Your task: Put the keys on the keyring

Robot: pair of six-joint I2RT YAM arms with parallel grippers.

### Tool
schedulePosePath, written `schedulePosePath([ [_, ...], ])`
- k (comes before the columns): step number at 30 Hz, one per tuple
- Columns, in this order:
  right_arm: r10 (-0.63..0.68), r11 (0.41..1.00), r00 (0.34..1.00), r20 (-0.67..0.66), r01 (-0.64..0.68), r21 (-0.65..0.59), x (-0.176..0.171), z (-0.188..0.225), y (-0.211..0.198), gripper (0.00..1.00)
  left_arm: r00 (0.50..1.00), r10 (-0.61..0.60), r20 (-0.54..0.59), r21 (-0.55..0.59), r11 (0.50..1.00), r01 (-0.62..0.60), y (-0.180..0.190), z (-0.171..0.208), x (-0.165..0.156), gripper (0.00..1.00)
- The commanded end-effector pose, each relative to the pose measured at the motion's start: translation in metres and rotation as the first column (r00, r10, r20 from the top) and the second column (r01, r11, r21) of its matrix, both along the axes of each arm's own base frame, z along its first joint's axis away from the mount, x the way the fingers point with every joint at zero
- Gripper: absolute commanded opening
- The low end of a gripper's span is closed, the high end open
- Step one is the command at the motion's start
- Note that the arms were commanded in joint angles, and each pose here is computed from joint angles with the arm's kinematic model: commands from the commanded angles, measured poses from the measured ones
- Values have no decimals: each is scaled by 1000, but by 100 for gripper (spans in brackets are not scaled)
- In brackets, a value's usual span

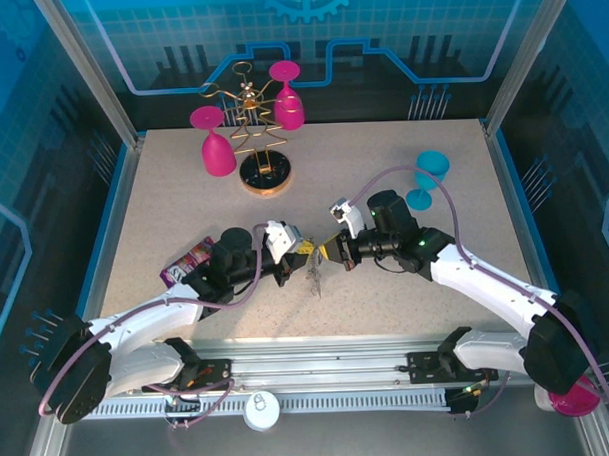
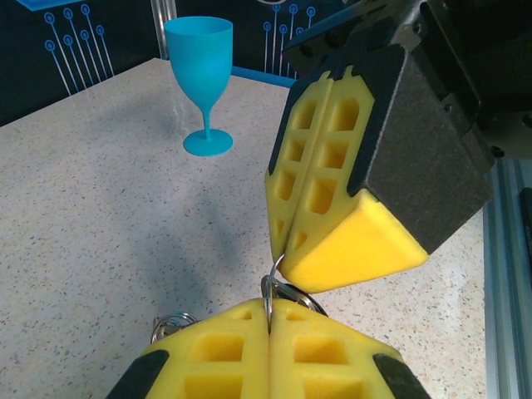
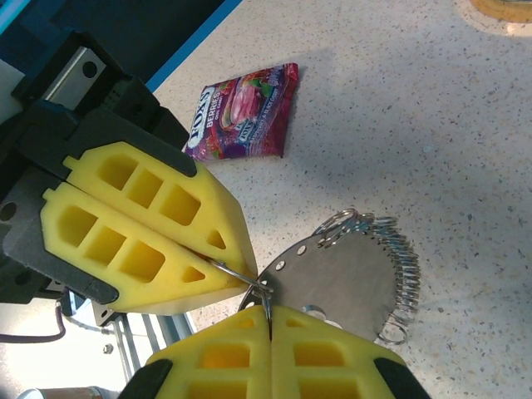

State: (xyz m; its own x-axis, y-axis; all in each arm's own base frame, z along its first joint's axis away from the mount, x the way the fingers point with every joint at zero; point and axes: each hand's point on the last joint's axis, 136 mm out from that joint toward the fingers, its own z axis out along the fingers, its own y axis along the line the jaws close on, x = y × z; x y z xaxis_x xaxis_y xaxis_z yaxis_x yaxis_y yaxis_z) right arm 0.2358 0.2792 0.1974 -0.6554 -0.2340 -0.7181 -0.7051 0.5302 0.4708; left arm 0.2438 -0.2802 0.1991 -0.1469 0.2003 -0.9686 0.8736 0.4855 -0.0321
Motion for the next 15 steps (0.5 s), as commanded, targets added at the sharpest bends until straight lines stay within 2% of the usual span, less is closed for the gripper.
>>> schedulePosePath([
  [1,-59,998,998,25,59,15,17,12,1,0,998,-47,52,-27,998,49,-9,19,-5,0],
  [6,-63,998,998,6,63,11,17,8,2,0,997,-49,68,-24,998,51,-9,20,-5,0],
  [14,-2,1000,996,-93,3,8,5,-9,7,0,987,-38,159,-53,997,47,-6,31,-5,0],
  [15,-1,1000,995,-99,1,6,4,-9,7,3,985,-38,167,-55,997,48,-6,32,-5,0],
])
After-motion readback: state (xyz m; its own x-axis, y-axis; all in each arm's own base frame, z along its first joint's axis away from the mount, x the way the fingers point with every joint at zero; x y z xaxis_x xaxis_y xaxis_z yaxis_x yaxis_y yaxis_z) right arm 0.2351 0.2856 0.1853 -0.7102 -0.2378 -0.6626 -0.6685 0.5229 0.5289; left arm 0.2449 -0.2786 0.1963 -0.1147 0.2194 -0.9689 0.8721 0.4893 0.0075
